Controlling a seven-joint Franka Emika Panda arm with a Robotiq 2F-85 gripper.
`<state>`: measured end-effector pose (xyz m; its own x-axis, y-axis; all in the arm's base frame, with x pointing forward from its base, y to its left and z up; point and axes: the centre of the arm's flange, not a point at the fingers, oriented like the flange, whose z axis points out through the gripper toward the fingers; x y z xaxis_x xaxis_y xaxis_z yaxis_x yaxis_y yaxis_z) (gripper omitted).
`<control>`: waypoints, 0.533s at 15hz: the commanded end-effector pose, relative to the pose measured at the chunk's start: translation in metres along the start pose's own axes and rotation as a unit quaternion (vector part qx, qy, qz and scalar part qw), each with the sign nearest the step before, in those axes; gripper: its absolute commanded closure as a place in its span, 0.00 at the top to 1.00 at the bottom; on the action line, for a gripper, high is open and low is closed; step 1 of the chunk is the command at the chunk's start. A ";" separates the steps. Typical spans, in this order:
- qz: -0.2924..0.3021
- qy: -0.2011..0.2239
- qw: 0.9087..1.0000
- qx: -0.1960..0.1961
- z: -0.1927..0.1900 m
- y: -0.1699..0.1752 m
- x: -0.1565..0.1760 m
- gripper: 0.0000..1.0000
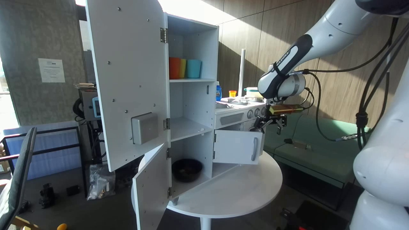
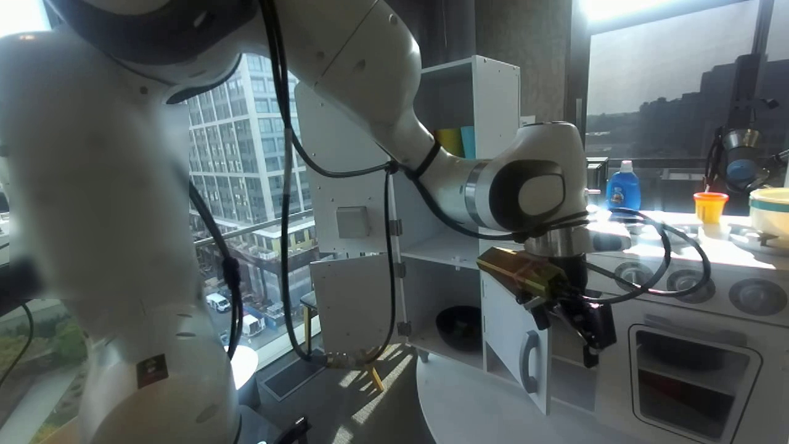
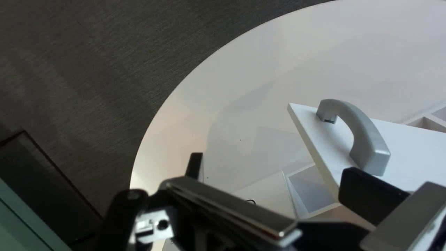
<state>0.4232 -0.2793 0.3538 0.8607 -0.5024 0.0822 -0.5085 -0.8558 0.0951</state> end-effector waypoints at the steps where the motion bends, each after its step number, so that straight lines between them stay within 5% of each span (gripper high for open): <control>1: -0.068 0.064 0.996 -0.013 -0.012 0.012 -0.024 1.00; 8: -0.056 0.238 0.969 0.028 -0.041 0.027 -0.030 1.00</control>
<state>0.3949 -0.2861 0.3832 0.8575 -0.3262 0.3979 -0.3975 -0.9110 0.1096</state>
